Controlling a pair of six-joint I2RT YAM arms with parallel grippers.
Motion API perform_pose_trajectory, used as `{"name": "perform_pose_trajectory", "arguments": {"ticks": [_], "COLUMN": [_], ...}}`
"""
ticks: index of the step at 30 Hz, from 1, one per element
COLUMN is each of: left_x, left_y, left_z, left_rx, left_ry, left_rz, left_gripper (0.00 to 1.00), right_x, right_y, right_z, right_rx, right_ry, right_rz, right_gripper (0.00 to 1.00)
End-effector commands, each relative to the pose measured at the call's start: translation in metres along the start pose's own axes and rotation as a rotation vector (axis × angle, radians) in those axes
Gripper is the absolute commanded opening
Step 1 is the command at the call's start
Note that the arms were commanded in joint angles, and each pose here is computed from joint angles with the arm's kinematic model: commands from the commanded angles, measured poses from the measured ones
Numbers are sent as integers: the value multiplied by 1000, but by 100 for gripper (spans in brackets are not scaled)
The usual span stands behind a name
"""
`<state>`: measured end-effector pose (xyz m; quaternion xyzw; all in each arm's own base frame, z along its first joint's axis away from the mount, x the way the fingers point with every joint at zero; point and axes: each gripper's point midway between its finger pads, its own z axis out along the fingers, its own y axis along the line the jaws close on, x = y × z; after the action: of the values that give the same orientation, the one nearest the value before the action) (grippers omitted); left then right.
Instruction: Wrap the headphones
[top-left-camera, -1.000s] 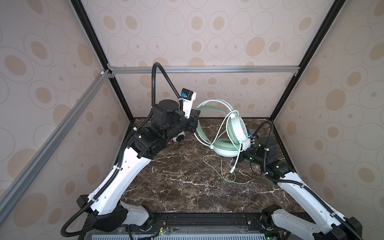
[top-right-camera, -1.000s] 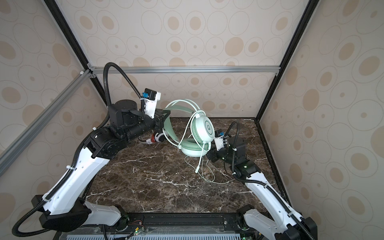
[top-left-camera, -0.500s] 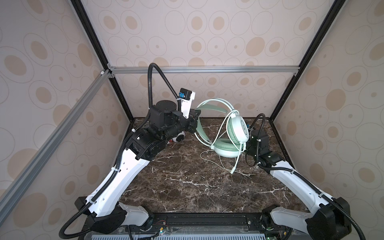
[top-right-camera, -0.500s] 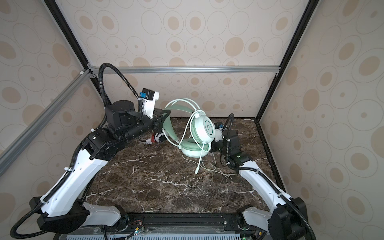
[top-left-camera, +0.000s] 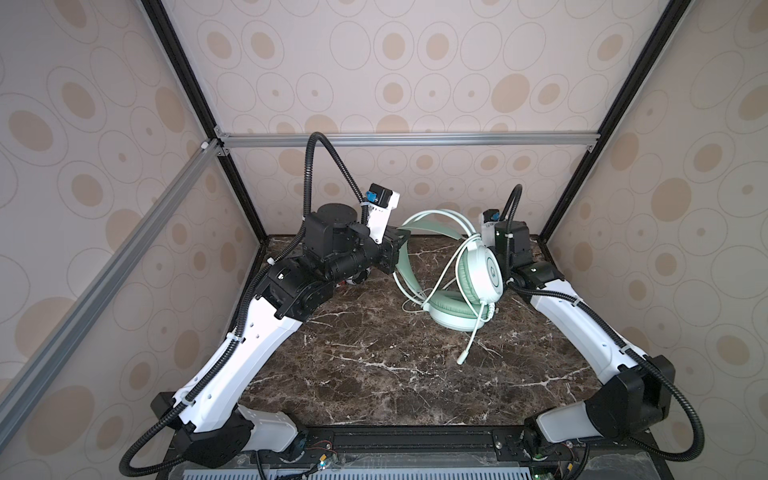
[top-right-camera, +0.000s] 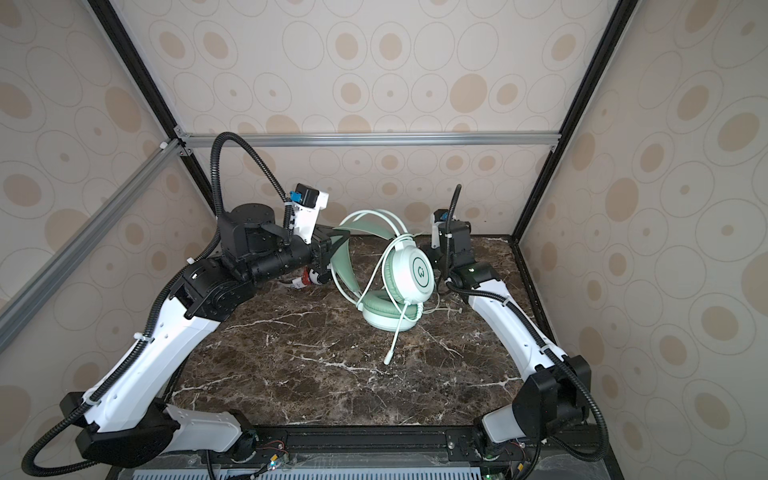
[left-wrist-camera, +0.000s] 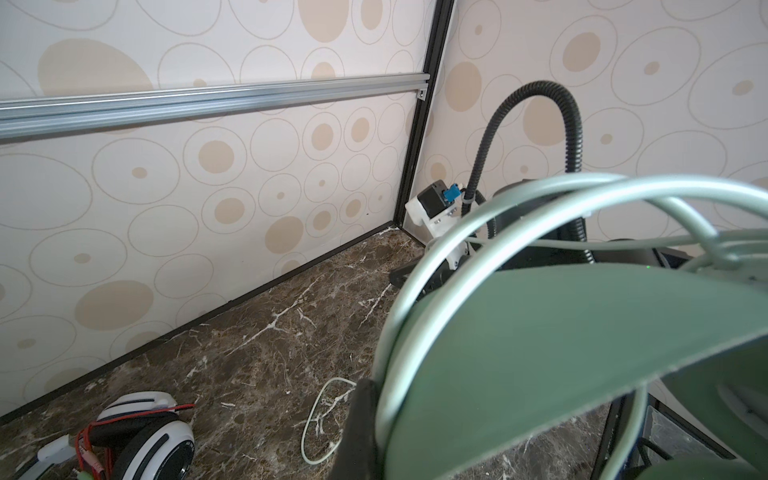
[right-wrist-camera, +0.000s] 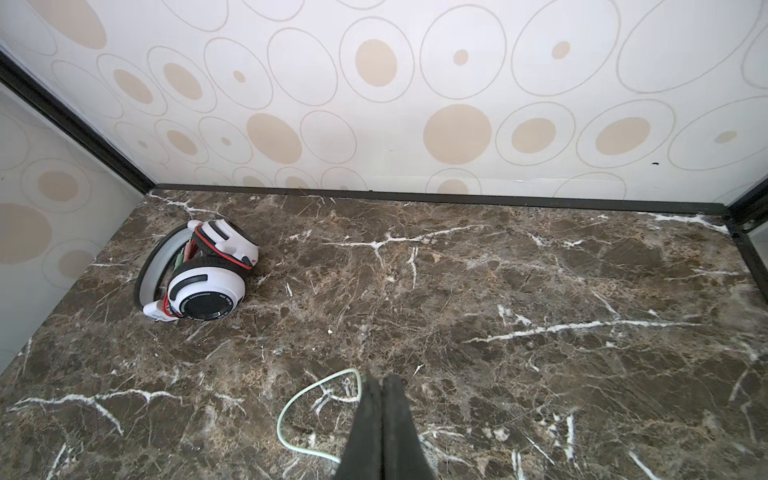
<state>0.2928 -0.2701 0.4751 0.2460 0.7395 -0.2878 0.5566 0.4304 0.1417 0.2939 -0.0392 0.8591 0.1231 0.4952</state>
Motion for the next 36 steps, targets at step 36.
{"name": "perform_pose_trajectory", "arguments": {"ticks": [36], "left_x": [-112], "left_y": [-10], "left_z": [-14], "left_rx": [77], "left_ry": [-356], "left_rz": [-134], "left_gripper": [0], "right_x": [66], "right_y": [106], "right_z": [14], "right_rx": [-640], "right_ry": [-63], "right_rz": [72], "right_gripper": [27]}}
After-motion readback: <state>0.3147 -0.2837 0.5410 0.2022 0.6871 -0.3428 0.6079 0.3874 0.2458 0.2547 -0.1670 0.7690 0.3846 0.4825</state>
